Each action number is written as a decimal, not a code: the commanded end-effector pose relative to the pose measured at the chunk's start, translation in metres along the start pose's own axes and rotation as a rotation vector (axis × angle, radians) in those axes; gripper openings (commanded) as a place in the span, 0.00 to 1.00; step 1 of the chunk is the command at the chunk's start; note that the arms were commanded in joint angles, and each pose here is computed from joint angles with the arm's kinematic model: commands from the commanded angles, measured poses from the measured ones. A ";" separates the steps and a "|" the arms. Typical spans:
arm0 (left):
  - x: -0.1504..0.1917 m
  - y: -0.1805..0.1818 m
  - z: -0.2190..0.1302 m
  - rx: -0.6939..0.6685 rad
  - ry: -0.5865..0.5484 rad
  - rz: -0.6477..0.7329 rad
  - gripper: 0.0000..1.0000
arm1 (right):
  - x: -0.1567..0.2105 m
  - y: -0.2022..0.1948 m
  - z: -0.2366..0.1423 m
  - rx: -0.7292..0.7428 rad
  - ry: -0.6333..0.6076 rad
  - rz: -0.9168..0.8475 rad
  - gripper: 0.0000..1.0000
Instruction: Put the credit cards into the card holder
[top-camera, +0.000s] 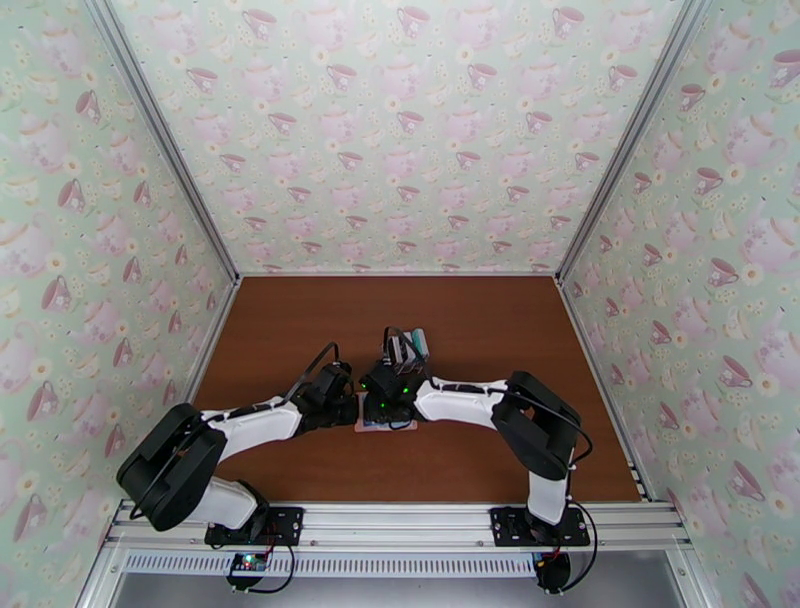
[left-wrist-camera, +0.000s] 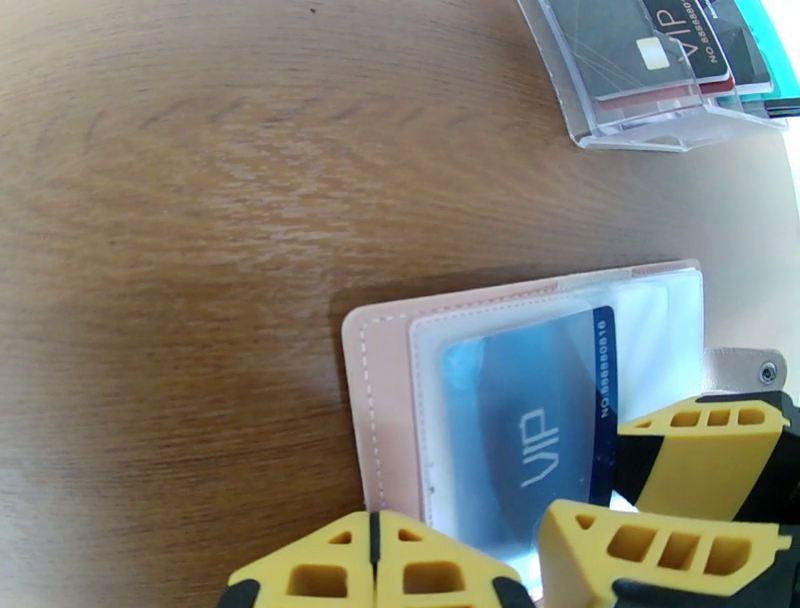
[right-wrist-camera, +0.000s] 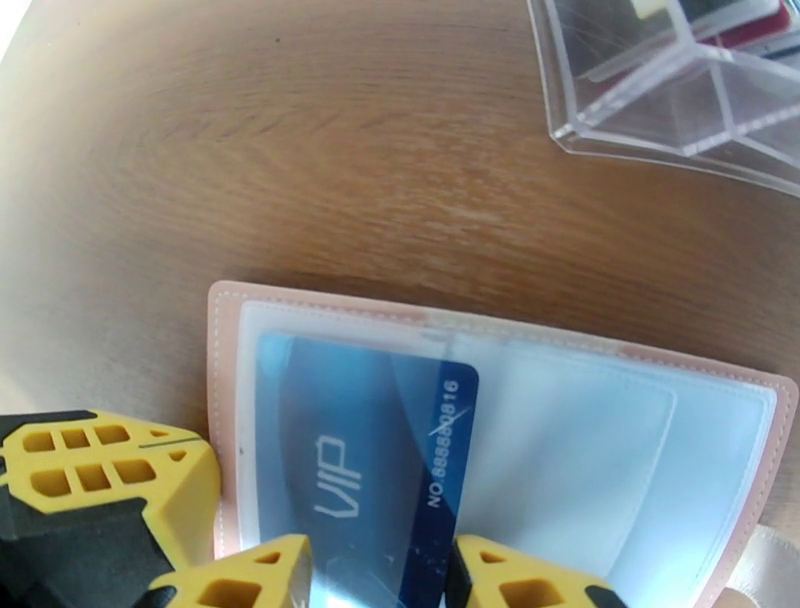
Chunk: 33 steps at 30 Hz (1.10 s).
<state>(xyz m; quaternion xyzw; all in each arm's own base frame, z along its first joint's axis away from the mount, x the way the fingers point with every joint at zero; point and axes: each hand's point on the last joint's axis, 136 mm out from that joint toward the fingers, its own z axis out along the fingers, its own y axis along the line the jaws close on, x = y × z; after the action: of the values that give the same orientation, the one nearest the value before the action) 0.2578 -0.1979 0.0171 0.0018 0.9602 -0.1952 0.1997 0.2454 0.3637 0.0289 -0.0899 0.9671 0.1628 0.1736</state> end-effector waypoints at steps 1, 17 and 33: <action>0.002 -0.005 0.003 0.033 0.019 -0.003 0.05 | 0.000 0.016 0.003 -0.031 0.004 -0.020 0.41; 0.004 -0.010 0.002 0.071 0.017 -0.031 0.05 | 0.014 0.042 0.004 -0.138 0.049 0.024 0.40; -0.021 0.001 -0.025 0.020 -0.051 -0.019 0.17 | -0.010 0.015 -0.040 -0.038 -0.084 -0.020 0.47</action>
<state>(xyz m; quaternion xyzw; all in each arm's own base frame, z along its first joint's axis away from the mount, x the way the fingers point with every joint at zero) 0.2627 -0.1867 0.0306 -0.0183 0.9564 -0.2009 0.2112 0.2358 0.3721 0.0530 -0.0920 0.9604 0.1838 0.1883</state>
